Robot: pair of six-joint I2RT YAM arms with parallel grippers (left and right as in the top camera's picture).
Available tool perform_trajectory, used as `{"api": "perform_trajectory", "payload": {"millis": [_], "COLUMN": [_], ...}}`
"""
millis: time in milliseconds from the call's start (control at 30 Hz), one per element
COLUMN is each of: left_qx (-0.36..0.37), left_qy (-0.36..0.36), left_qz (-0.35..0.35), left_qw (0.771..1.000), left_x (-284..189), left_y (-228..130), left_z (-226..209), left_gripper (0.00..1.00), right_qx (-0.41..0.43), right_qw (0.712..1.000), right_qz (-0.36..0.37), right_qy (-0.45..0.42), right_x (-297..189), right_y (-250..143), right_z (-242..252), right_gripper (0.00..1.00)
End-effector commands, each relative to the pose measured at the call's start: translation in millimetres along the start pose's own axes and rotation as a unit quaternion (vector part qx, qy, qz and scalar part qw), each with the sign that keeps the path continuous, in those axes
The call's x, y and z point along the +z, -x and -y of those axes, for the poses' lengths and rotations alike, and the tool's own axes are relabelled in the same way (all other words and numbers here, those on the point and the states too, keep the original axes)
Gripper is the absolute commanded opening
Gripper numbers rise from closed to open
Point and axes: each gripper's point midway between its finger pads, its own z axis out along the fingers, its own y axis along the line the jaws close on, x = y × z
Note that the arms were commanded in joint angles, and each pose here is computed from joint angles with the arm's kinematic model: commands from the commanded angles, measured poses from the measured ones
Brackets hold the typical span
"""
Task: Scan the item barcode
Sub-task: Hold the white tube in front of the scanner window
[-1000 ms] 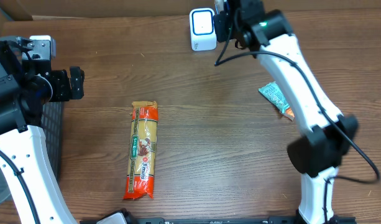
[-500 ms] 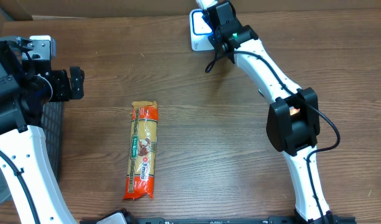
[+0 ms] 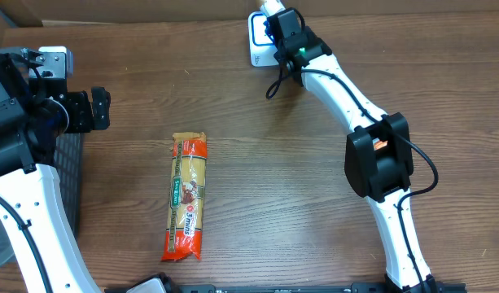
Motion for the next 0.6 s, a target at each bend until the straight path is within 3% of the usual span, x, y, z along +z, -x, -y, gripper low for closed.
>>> {"api": "perform_trajectory", "payload": {"millis": [0, 233, 567], "left_qx": [0.011, 0.011, 0.011], "left_qy": [-0.002, -0.002, -0.002], "left_qz": [0.008, 0.008, 0.008], "left_qw": [1.000, 1.000, 1.000], "left_x": [-2.7, -2.7, -2.7], "left_y": [5.3, 5.2, 5.3], "left_z": [0.6, 0.6, 0.5], "left_gripper": [1.00, 1.00, 1.00], "right_qx": [0.010, 0.008, -0.059], "right_qw": [1.000, 1.000, 0.998], "right_qz": [0.017, 0.011, -0.012], "right_qy": [-0.016, -0.027, -0.028], "right_x": [-10.3, -8.9, -1.6], "right_y": [13.7, 11.0, 0.3], "right_z": [7.5, 10.0, -4.5], "right_gripper": [0.04, 0.04, 0.04]}}
